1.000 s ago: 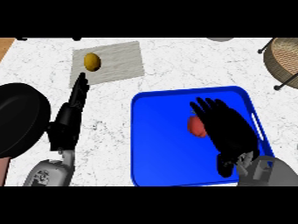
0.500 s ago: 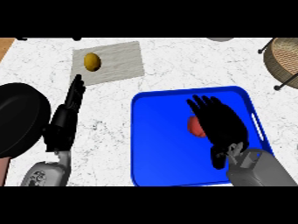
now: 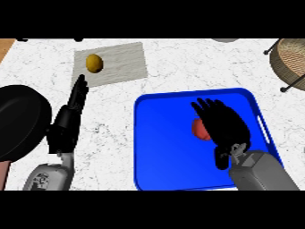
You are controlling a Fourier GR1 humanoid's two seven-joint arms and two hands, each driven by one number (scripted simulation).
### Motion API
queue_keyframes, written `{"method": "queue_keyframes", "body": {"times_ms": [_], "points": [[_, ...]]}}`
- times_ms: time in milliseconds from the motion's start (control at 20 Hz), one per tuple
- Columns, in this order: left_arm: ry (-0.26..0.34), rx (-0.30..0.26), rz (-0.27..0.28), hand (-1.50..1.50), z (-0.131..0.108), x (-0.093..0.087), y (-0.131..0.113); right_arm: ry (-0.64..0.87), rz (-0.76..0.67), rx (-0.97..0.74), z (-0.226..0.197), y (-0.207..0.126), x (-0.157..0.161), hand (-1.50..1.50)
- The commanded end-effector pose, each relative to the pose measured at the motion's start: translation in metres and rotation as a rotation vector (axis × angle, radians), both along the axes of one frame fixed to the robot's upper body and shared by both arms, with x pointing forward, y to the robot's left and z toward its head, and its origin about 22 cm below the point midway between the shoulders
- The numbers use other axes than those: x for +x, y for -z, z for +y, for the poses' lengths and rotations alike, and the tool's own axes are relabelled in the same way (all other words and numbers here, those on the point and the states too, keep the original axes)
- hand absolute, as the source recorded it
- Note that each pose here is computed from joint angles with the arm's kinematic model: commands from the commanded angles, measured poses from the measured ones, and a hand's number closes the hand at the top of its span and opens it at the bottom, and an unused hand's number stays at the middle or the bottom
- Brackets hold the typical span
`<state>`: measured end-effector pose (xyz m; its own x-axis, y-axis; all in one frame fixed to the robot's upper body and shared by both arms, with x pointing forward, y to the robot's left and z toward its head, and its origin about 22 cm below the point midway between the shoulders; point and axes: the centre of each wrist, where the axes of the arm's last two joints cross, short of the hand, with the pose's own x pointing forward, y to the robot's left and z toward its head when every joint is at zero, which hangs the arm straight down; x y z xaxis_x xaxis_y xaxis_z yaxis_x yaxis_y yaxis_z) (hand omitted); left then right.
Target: Pick the bell pepper from the tray and place it in the tiered basket
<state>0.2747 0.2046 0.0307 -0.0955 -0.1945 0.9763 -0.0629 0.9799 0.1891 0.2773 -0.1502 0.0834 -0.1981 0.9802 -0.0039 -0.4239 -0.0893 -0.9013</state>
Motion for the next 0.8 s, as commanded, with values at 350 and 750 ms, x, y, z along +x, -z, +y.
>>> {"method": "queue_keyframes", "body": {"times_ms": [350, 750], "points": [[0.013, 0.004, -0.005, 0.00, 0.010, -0.010, -0.011, 0.011, -0.001, 0.059, 0.003, 0.031, 0.010, -1.50], [-0.006, -0.012, -0.004, 0.00, -0.012, -0.016, -0.006, -0.021, -0.139, 0.068, -0.012, 0.042, 0.015, 1.50]]}}
